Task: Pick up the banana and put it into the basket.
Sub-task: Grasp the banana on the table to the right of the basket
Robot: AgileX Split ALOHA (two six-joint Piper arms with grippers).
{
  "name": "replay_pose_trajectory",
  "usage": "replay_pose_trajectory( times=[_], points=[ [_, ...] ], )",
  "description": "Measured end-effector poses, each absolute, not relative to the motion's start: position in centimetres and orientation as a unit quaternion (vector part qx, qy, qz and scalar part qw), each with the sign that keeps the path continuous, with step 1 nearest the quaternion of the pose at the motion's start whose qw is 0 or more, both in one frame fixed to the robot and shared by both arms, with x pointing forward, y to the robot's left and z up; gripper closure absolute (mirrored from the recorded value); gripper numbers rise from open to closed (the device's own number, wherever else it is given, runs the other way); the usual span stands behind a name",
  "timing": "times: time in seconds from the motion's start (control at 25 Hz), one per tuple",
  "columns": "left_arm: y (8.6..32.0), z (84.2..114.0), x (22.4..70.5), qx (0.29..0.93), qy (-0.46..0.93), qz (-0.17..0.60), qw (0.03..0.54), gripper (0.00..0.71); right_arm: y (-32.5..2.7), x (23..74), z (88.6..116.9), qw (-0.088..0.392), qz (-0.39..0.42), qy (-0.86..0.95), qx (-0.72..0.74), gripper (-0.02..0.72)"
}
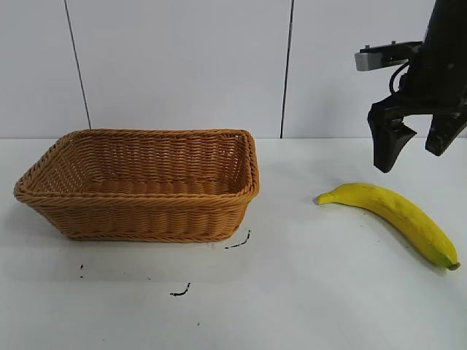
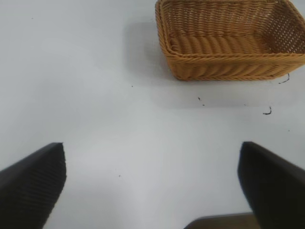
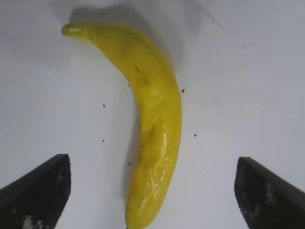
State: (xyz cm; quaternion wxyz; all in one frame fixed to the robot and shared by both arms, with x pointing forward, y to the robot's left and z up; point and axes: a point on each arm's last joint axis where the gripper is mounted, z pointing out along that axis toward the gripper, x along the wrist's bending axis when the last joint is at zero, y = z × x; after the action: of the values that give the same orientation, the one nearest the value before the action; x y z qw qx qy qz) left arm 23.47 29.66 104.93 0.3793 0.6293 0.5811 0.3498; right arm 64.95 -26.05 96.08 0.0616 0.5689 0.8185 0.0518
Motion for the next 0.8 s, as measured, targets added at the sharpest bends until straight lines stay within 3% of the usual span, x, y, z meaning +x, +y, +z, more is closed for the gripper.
replay_pose_trajectory(
  times=[0.44,0.72,0.8],
  points=[
    [29.7,104.9,23.5,0.629,0.581,0.350,0.379,0.015,-26.0,66.0,89.1,0.023,0.019,0.818,0.574,0.038],
    [29.7,104.9,23.5,0.629,0.581,0.350,0.379,0.015,-25.9,66.2,88.0,0.021,0.021,0.817,0.576,0.042],
    [29.7,104.9,23.5,0.629,0.581,0.350,0.379,0.015,-25.9,66.2,87.9,0.021,0.020,0.817,0.576,0.076]
  ],
)
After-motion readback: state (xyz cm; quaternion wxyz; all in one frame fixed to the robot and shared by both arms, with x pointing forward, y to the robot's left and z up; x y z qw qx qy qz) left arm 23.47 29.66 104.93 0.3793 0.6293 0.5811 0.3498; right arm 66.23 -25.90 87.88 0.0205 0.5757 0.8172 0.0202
